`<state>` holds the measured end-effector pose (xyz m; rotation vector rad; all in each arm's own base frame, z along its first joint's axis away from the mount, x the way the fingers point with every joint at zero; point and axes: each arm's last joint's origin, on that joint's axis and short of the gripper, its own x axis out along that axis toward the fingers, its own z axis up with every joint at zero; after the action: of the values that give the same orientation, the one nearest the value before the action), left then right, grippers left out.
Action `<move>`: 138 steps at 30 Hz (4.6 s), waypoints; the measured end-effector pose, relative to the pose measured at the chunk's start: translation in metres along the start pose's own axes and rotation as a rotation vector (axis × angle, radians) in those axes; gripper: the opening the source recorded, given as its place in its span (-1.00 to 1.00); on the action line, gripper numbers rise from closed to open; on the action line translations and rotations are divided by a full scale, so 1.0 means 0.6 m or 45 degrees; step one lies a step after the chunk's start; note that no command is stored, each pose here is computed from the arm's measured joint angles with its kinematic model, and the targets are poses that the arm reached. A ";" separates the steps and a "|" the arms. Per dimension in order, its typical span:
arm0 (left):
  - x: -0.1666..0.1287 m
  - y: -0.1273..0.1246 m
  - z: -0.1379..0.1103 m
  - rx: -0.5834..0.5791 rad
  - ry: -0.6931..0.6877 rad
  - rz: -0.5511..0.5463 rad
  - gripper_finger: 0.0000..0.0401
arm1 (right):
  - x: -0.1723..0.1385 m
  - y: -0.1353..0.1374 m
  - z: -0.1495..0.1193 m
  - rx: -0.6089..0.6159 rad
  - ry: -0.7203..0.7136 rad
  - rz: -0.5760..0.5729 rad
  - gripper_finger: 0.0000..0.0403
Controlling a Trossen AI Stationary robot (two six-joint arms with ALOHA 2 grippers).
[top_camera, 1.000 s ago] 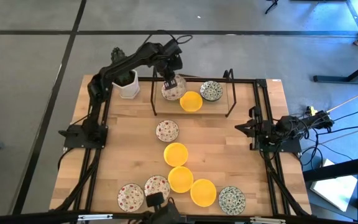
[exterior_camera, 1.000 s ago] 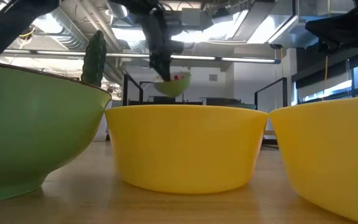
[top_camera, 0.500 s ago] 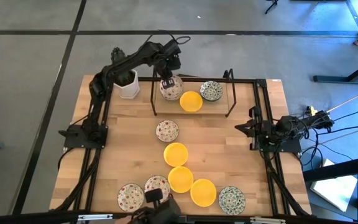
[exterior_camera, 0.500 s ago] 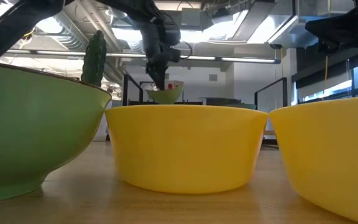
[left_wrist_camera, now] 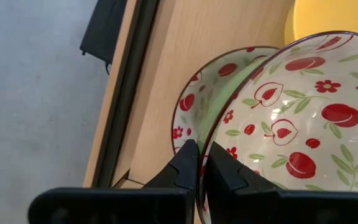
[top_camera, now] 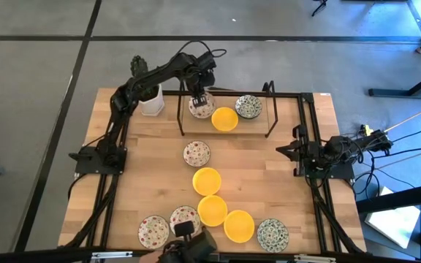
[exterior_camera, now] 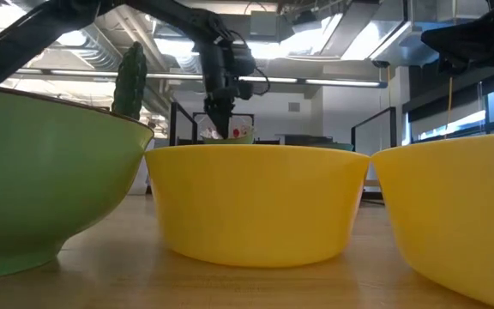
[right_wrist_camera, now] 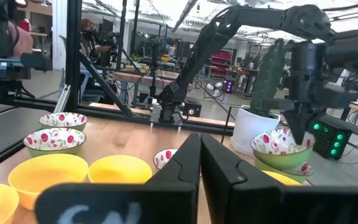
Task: Pick & Place Mini bowls
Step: Stack the white red patterned bowl on top of the white red patterned bowl on the shelf
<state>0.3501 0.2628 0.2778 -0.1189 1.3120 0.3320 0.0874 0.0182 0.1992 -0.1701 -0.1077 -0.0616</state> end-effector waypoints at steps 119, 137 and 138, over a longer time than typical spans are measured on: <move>-0.219 -0.350 -0.098 0.700 -0.339 0.089 -0.99 | 0.000 0.000 0.000 0.030 -0.001 0.000 -0.93; -0.092 -0.341 -0.431 0.405 -1.894 -0.173 -0.99 | 0.000 0.000 0.000 0.031 -0.001 0.000 -0.93; -0.086 -0.340 -0.435 0.373 -1.897 -0.146 -0.99 | 0.000 0.000 0.000 0.030 -0.001 0.000 -0.93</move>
<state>0.1596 -0.0103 0.2392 0.2725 -0.1373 0.0548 0.0874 0.0182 0.1992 -0.1468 -0.1091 -0.0604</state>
